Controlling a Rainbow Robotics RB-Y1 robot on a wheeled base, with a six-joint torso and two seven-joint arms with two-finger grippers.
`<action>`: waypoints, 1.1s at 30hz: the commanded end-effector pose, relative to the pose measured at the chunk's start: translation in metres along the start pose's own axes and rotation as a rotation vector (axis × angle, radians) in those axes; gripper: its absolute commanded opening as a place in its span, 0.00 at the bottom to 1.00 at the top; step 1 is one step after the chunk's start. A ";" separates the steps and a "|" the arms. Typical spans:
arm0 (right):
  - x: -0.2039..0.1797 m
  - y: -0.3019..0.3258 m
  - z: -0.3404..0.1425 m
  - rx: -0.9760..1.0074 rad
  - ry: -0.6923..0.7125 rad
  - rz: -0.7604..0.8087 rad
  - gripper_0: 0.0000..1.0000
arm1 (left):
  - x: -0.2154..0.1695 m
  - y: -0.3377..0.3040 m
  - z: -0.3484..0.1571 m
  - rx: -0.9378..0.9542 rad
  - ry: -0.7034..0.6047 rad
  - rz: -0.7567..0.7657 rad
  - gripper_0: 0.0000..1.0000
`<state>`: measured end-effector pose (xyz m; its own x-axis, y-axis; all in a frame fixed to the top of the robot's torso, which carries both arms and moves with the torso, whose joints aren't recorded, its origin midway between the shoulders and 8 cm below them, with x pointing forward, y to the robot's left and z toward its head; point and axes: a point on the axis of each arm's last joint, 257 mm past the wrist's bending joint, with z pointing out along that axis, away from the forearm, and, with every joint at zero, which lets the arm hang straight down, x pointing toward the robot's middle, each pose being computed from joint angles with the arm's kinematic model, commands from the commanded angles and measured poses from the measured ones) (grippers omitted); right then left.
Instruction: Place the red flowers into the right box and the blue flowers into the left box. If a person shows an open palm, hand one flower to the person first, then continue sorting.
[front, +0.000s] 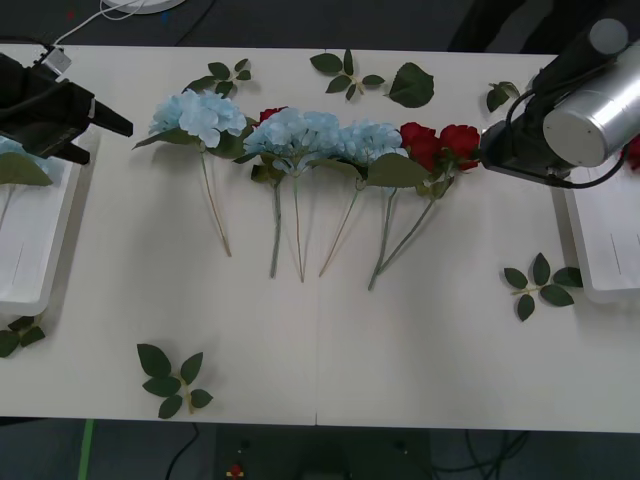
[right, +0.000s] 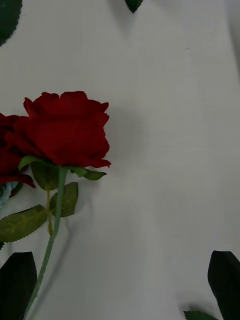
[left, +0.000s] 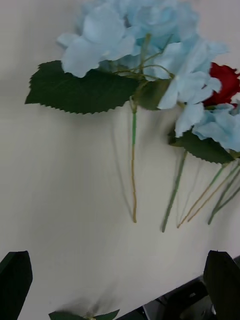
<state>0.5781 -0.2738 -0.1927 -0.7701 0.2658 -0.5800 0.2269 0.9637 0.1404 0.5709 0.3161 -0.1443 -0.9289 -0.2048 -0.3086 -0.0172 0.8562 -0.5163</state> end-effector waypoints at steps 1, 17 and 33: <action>0.001 0.031 0.013 -0.015 0.001 0.017 1.00 | -0.031 -0.039 0.000 -0.073 -0.085 -0.005 1.00; -0.001 0.082 0.060 0.011 -0.017 0.003 1.00 | -0.021 -0.068 0.114 -0.323 -0.161 0.007 1.00; 0.010 0.087 0.083 0.044 -0.038 -0.039 0.52 | -0.004 -0.034 0.171 -0.439 -0.216 0.104 1.00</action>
<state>0.6224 -0.2131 -0.2758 -0.7819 0.2621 -0.5656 0.2693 0.9603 0.0727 0.6337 0.2108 -0.2548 -0.8489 -0.1647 -0.5022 -0.1265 0.9859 -0.1095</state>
